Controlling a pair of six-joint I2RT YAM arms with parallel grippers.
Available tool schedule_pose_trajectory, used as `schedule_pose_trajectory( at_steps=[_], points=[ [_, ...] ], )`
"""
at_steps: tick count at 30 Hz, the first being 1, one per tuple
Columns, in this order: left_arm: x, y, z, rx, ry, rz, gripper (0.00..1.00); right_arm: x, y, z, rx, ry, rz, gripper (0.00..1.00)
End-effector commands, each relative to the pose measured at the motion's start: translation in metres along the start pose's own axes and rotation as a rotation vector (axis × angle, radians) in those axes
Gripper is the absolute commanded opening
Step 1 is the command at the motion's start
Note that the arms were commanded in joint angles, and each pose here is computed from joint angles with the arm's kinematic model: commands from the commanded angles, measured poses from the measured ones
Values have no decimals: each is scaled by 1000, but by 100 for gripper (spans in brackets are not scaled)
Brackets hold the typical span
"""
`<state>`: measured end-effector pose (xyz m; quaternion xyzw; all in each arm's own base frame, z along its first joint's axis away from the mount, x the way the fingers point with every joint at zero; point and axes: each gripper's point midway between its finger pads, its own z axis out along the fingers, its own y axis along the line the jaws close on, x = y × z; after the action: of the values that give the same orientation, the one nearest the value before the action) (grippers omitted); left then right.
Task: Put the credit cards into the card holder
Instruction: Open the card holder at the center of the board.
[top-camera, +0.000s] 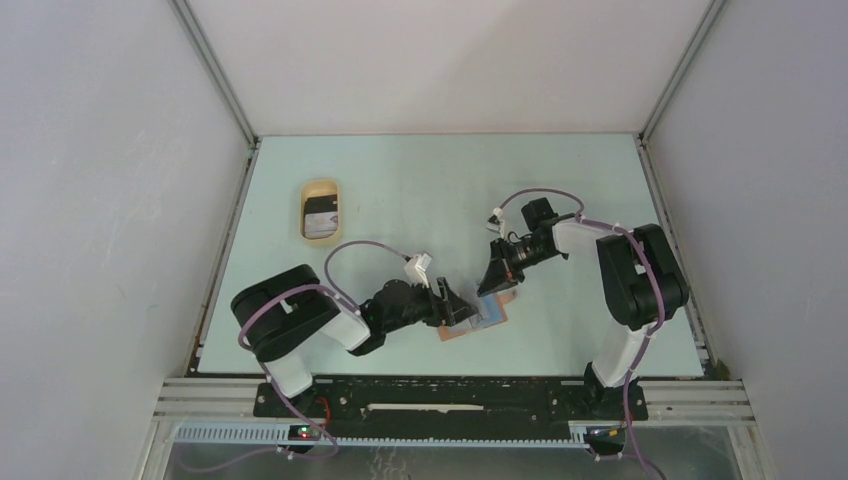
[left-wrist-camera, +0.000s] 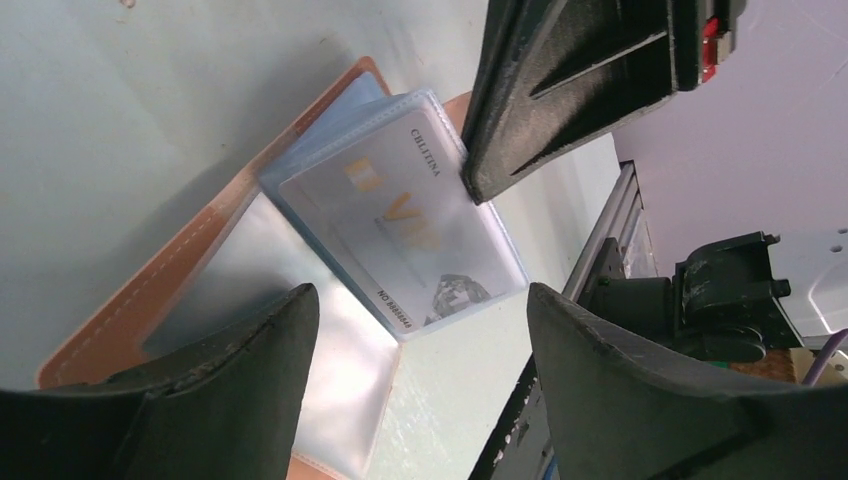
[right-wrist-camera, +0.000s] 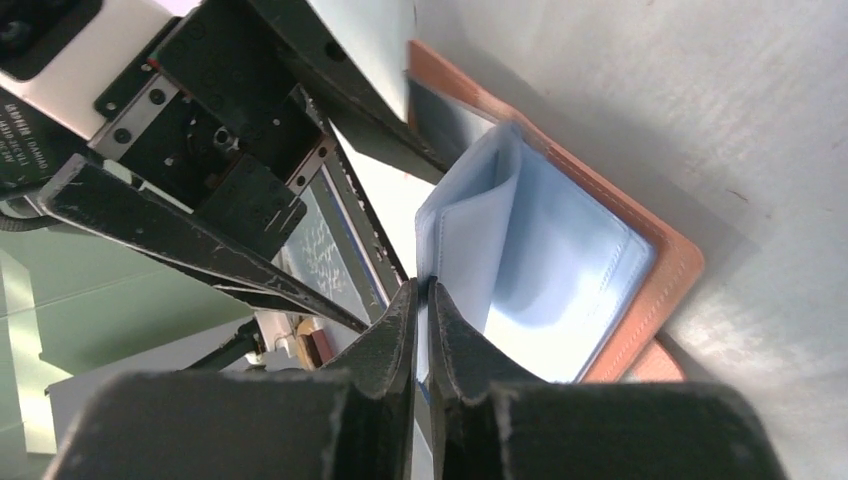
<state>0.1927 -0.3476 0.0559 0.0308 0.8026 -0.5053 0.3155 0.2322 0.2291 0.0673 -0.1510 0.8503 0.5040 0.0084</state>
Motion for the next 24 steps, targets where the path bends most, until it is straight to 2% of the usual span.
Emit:
schedule_pose_trajectory(
  at_steps=[1, 16, 24],
  points=[
    [-3, -3, 4, 28, -13, -29, 83, 0, 15, 4, -79, 14, 4, 14],
    [-3, -3, 6, 45, -23, -54, 83, 9, 19, 16, -142, 65, 42, 21],
    [-2, 4, 5, 42, -22, -80, 75, 11, 19, 18, -142, 74, 43, 22]
  ],
)
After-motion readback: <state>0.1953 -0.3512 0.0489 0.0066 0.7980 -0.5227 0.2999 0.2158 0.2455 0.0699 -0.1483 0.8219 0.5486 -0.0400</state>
